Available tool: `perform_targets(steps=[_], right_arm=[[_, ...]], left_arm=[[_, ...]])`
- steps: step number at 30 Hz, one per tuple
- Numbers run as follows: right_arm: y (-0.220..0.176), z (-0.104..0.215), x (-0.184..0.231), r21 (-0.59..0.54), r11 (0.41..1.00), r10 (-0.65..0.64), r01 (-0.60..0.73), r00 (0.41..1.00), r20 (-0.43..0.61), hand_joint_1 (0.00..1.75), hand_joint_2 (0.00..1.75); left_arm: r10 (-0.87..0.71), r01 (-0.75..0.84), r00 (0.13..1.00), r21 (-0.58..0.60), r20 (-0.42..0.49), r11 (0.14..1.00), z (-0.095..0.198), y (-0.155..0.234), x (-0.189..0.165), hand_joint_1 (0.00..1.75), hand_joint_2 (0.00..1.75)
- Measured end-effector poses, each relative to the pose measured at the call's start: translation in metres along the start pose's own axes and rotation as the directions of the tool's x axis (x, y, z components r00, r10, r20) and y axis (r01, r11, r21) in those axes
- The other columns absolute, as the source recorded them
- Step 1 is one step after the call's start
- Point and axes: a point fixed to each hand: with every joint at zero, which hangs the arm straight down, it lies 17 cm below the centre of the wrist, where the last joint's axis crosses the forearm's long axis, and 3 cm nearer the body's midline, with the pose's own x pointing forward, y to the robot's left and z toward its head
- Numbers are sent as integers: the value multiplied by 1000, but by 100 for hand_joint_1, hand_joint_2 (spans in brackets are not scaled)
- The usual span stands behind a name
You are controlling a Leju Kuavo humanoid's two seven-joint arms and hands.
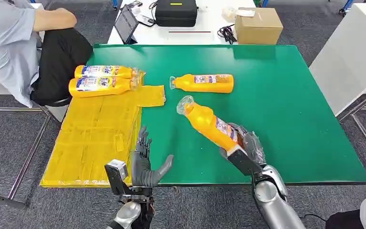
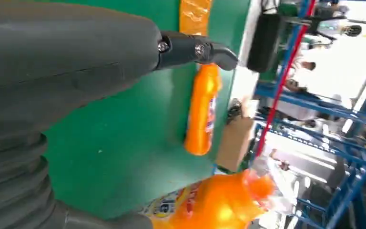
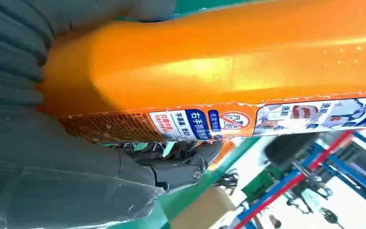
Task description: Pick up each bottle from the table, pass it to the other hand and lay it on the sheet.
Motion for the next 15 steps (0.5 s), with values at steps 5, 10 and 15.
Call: perform_targets(steps=[5, 10, 15], right_arm=[[9, -9, 22, 36, 996, -87, 86, 995, 49, 166, 175], [13, -12, 32, 39, 994, -102, 99, 992, 71, 166, 175], [22, -13, 39, 77, 988, -138, 132, 987, 85, 166, 175]], left_arm=[[81, -82, 997, -96, -14, 992, 6, -13, -1, 0, 175], [84, -86, 996, -107, -22, 991, 9, -11, -3, 0, 175], [92, -95, 995, -130, -25, 987, 11, -14, -4, 0, 175]])
